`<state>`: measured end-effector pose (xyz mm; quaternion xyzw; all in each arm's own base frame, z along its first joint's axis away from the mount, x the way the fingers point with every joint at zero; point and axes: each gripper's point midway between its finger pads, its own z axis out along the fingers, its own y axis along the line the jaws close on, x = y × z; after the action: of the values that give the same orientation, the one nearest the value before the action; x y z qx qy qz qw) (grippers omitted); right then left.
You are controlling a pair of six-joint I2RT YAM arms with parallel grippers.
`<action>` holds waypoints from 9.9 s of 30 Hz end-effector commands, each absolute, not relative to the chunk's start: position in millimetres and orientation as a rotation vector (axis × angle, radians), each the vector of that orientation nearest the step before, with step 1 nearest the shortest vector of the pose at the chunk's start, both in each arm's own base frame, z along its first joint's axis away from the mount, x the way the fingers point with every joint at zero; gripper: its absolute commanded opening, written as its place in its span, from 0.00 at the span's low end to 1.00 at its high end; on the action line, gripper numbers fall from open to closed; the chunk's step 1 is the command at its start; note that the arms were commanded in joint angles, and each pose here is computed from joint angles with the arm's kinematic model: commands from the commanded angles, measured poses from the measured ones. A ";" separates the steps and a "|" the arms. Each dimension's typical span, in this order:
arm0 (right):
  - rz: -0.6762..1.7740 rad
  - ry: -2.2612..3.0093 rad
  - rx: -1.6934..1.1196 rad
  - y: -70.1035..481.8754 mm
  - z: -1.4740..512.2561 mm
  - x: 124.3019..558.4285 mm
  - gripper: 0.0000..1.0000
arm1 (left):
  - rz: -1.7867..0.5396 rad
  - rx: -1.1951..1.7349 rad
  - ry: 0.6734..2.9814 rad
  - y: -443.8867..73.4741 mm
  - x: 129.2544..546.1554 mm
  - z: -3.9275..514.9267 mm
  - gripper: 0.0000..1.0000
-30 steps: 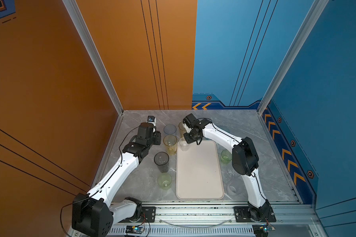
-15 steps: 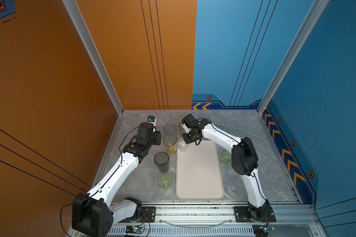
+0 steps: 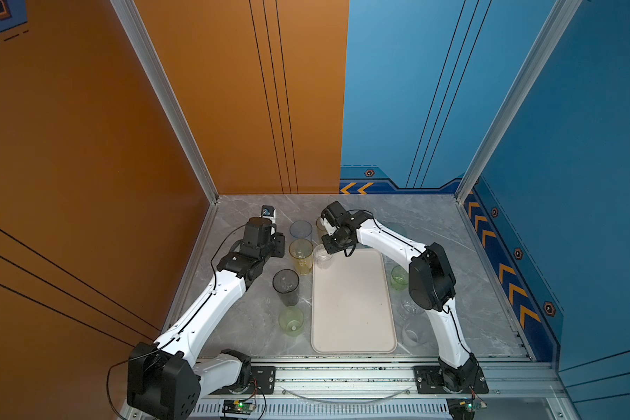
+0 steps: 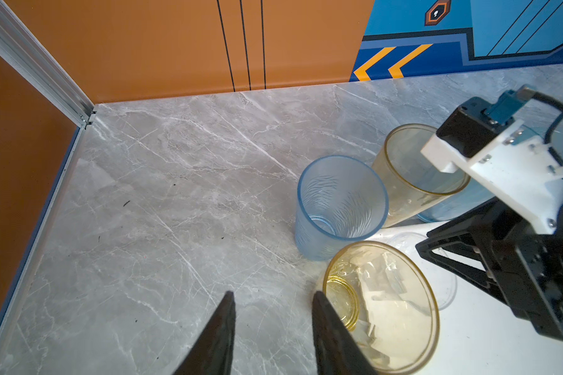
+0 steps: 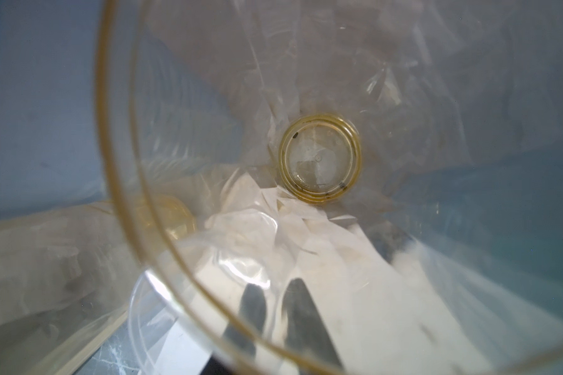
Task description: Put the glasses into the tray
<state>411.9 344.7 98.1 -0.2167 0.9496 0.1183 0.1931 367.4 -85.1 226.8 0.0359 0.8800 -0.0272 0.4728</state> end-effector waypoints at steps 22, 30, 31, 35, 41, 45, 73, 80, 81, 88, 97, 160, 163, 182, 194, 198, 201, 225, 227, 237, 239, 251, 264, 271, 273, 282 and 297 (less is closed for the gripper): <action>0.236 2.525 -0.357 233.4 190.9 356.7 0.24 | -0.107 0.265 2.176 -148.3 356.3 219.1 0.38; 0.061 2.622 -0.063 117.9 173.1 307.5 0.23 | -0.298 0.392 2.190 -223.9 353.3 203.6 0.36; 0.049 2.634 -0.020 105.4 169.6 301.4 0.23 | -0.301 0.409 2.193 -230.6 353.0 201.9 0.36; 0.027 2.686 0.157 61.8 149.6 285.9 0.22 | -0.318 0.450 2.187 -247.2 352.4 203.0 0.36; 0.070 2.730 0.213 52.1 133.5 281.5 0.21 | -0.323 0.460 2.168 -250.7 352.8 211.5 0.36; 0.088 2.775 0.209 53.7 120.1 283.2 0.21 | -0.298 0.461 2.168 -246.6 352.5 212.1 0.36; 0.133 2.857 0.209 60.6 82.9 298.3 0.16 | -0.250 0.434 2.184 -227.7 361.1 213.3 0.37; 0.143 2.865 0.207 62.8 77.5 300.3 0.13 | -0.252 0.431 2.189 -227.6 360.4 211.3 0.37; 0.143 2.865 0.208 62.6 77.6 301.0 0.12 | -0.251 0.433 2.190 -227.9 359.9 210.6 0.37; 0.130 2.846 0.197 62.5 82.6 302.0 0.06 | -0.246 0.428 2.195 -224.6 359.8 208.7 0.37; 0.053 2.754 0.172 57.4 113.3 308.7 0.00 | -0.242 0.418 2.195 -220.0 358.9 208.9 0.37; 0.067 2.769 -0.477 252.9 99.2 400.4 0.02 | -0.240 0.349 2.227 -183.6 349.3 194.5 0.38; 0.064 2.772 -0.479 253.2 97.6 401.1 0.02 | -0.240 0.348 2.227 -183.2 349.4 194.8 0.38; 0.061 2.802 -0.489 255.9 83.6 403.3 0.09 | -0.241 0.345 2.233 -181.3 348.2 194.7 0.38; 0.085 2.782 -0.481 256.4 95.4 403.6 0.19 | -0.245 0.342 2.225 -180.4 347.8 198.9 0.38; 0.102 2.776 -0.482 258.5 98.8 403.1 0.20 | -0.249 0.344 2.222 -181.6 347.7 200.0 0.38; 0.131 2.726 -0.471 258.3 123.9 403.6 0.21 | -0.250 0.349 2.222 -183.0 346.9 200.5 0.38; 0.165 2.588 -0.274 168.2 189.4 329.0 0.32 | -0.178 0.378 2.267 -176.4 307.3 212.6 0.34; 0.183 2.585 -0.236 158.1 188.3 322.3 0.32 | -0.154 0.372 2.275 -171.4 297.1 213.4 0.33; 0.062 2.631 0.051 71.5 177.0 255.3 0.33 | -0.211 0.416 2.239 -195.9 283.0 216.0 0.32; 0.046 2.658 0.090 61.8 170.6 239.7 0.32 | -0.243 0.434 2.233 -204.6 285.3 214.1 0.32; 0.017 2.710 0.243 42.6 144.1 205.0 0.29 | -0.339 0.540 2.224 -242.5 300.4 202.6 0.33; -0.071 2.822 0.269 36.7 119.3 207.4 0.28 | -0.352 0.550 2.234 -245.7 309.3 192.2 0.33; -0.084 2.849 0.291 33.2 113.5 207.9 0.27 | -0.361 0.540 2.241 -241.6 313.1 188.7 0.33; -0.080 2.866 0.284 34.5 110.2 207.5 0.26 | -0.365 0.535 2.244 -241.1 313.9 187.3 0.33; -0.070 2.907 0.263 38.4 102.7 208.0 0.24 | -0.362 0.528 2.251 -237.0 314.4 184.7 0.33; -0.024 2.953 0.230 46.0 93.4 208.5 0.21 | -0.361 0.524 2.252 -236.2 316.0 186.5 0.33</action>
<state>210.9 45.4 100.1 0.0828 0.9911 -0.0103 0.1038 315.0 -234.8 187.6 0.1982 0.8873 -0.1387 0.3926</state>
